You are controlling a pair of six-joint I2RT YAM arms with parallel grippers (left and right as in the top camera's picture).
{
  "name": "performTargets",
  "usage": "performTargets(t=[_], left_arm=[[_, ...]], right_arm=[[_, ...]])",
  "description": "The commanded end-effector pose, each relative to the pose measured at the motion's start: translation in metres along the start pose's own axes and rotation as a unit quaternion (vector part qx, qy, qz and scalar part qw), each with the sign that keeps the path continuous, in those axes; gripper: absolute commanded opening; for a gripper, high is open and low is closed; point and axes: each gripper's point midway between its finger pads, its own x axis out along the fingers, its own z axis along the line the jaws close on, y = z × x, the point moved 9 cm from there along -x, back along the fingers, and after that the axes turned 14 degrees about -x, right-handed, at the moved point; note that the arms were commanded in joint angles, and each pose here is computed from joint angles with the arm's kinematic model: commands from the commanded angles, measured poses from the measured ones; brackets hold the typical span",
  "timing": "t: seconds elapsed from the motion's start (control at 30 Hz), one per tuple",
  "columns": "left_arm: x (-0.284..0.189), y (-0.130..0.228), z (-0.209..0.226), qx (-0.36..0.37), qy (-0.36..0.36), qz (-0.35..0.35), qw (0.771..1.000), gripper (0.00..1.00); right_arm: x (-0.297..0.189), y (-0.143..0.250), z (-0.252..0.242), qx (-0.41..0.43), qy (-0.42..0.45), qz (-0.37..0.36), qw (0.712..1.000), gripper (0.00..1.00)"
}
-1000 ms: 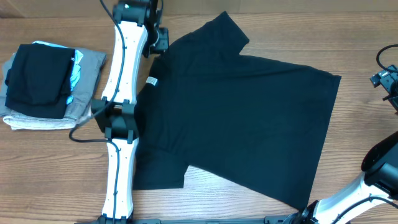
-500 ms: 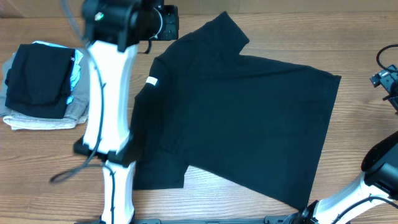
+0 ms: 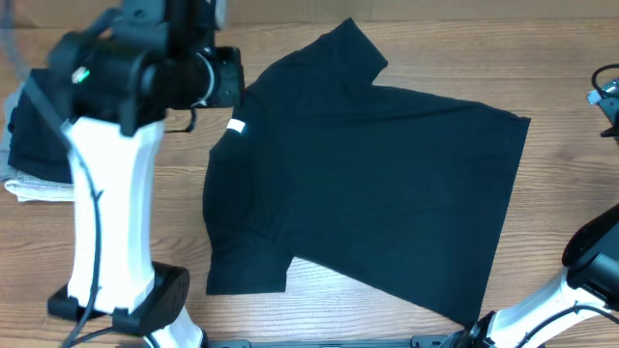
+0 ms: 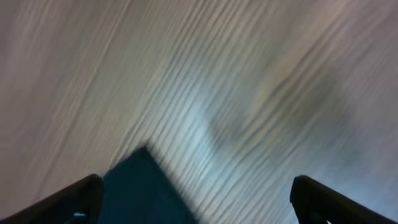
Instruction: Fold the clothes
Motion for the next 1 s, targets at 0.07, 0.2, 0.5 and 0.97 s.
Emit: performTargets(t=[0.07,0.2,0.5,0.97], left_arm=[[0.065,0.007,0.014,0.01,-0.056,0.087,0.995,0.11],[0.099,0.005,0.015,-0.001,-0.055,0.093,0.994,0.12],[0.147,0.01,0.024,-0.017,-0.064,0.095,0.993,0.14],[0.25,-0.045,-0.015,0.026,0.105,-0.056,0.993,0.04]], right_arm=[[-0.019,0.015,0.037,-0.04,-0.224,0.067,0.972,0.59],[-0.015,0.029,0.057,-0.099,-0.198,0.08,0.972,0.04],[0.051,0.071,0.109,-0.214,-0.088,0.115,0.966,0.04],[0.09,0.09,0.104,-0.205,-0.048,0.175,0.962,0.04]])
